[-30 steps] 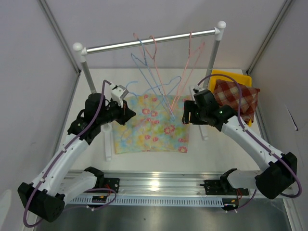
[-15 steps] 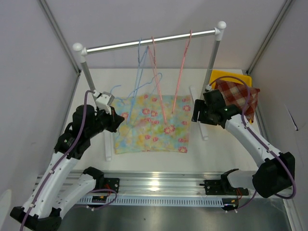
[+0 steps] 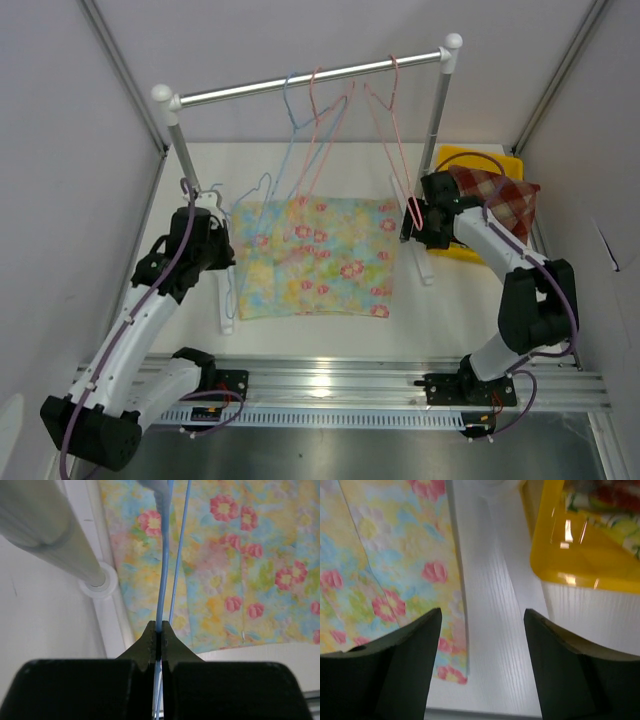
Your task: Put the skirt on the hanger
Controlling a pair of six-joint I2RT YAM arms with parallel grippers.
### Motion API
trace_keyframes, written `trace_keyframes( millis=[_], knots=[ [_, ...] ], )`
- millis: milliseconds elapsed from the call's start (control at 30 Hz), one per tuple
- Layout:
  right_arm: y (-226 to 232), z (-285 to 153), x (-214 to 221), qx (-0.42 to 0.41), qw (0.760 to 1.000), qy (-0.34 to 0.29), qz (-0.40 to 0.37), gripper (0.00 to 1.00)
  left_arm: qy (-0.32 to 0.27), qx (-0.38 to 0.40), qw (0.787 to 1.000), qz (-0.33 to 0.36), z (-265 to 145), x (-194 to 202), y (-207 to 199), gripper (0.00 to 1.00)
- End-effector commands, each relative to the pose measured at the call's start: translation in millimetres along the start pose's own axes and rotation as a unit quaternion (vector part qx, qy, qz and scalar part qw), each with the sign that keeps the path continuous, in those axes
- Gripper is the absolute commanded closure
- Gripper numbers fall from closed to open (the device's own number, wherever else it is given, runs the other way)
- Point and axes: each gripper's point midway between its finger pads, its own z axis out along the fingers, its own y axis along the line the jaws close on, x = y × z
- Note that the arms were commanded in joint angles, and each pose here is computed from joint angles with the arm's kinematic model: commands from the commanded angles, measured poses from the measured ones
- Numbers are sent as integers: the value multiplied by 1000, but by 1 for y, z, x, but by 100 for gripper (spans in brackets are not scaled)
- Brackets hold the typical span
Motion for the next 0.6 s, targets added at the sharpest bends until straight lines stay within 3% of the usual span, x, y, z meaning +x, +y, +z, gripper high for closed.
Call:
trace_keyframes(
  millis=[0, 167, 333, 567],
  knots=[
    [14, 8, -55, -20, 999, -48, -1, 28, -37, -19, 999, -28, 8, -33, 10, 100],
    [35, 25, -93, -46, 998, -52, 0, 28, -41, -30, 998, -32, 27, -62, 24, 100],
    [49, 59, -100, -60, 998, -25, 3, 29, -64, -42, 997, -30, 39, -108, 40, 100],
    [65, 93, -122, -82, 996, -33, 15, 29, -73, -29, 997, -24, 74, -148, 44, 100]
  ],
)
